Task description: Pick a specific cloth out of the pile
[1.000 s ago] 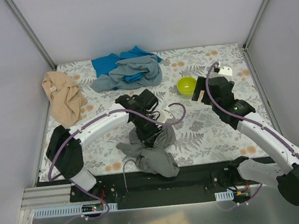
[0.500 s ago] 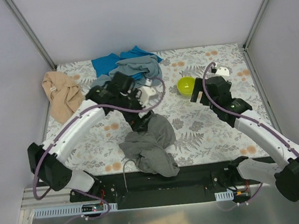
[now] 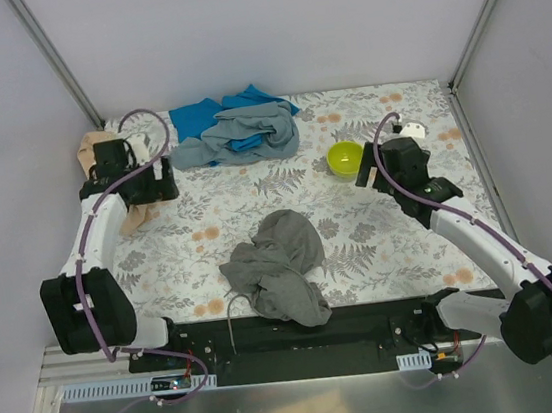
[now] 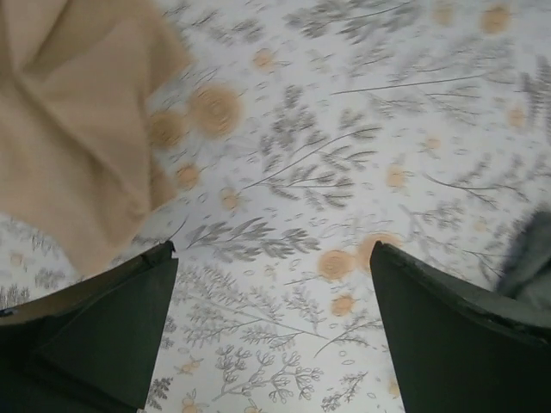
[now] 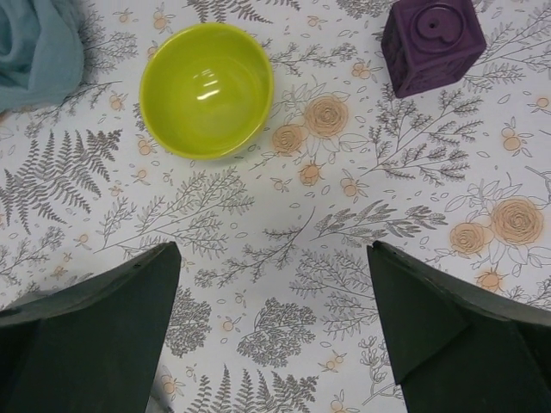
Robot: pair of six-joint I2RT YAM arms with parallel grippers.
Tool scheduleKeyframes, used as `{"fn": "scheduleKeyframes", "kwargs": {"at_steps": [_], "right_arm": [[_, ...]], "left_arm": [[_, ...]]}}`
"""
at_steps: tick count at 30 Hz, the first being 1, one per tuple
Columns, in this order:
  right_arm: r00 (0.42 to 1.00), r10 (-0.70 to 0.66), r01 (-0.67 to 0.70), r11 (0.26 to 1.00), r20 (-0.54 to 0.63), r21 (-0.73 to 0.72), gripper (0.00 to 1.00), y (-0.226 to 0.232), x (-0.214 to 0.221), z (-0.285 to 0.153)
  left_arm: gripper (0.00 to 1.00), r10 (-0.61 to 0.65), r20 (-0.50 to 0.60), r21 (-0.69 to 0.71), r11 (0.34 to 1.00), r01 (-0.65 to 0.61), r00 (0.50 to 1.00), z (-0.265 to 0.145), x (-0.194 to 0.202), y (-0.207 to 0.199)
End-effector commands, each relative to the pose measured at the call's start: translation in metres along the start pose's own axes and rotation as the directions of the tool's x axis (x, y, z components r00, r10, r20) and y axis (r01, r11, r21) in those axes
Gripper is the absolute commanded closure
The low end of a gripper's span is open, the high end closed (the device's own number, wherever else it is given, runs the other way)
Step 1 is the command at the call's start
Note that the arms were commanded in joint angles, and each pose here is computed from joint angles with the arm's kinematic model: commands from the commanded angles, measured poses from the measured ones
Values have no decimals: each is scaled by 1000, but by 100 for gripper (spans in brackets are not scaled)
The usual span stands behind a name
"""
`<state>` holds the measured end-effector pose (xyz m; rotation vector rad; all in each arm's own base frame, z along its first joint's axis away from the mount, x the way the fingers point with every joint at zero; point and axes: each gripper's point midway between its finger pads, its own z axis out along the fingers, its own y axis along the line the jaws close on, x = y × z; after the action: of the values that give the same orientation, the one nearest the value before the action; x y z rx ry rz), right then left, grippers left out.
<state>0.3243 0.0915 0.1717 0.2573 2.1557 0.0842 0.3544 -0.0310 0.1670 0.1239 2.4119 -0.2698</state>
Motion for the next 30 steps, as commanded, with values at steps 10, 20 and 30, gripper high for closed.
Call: {"fn": "scheduleKeyframes", "kwargs": {"at_steps": [10,20,30], "right_arm": [[997,83,-82,991,2,106,1,-50,12,32],[996,87,-90,988,24,126,1,-59,10,30],[995,93,-95,988,19,123,1,-59,10,31]], "left_arm": [[1,-152,309,-245,941,232,939,36,44,92],[1,-207,213,-152,958,242,955,60,65,78],[1,-198,187,-97,971,218,962,65,73,69]]}}
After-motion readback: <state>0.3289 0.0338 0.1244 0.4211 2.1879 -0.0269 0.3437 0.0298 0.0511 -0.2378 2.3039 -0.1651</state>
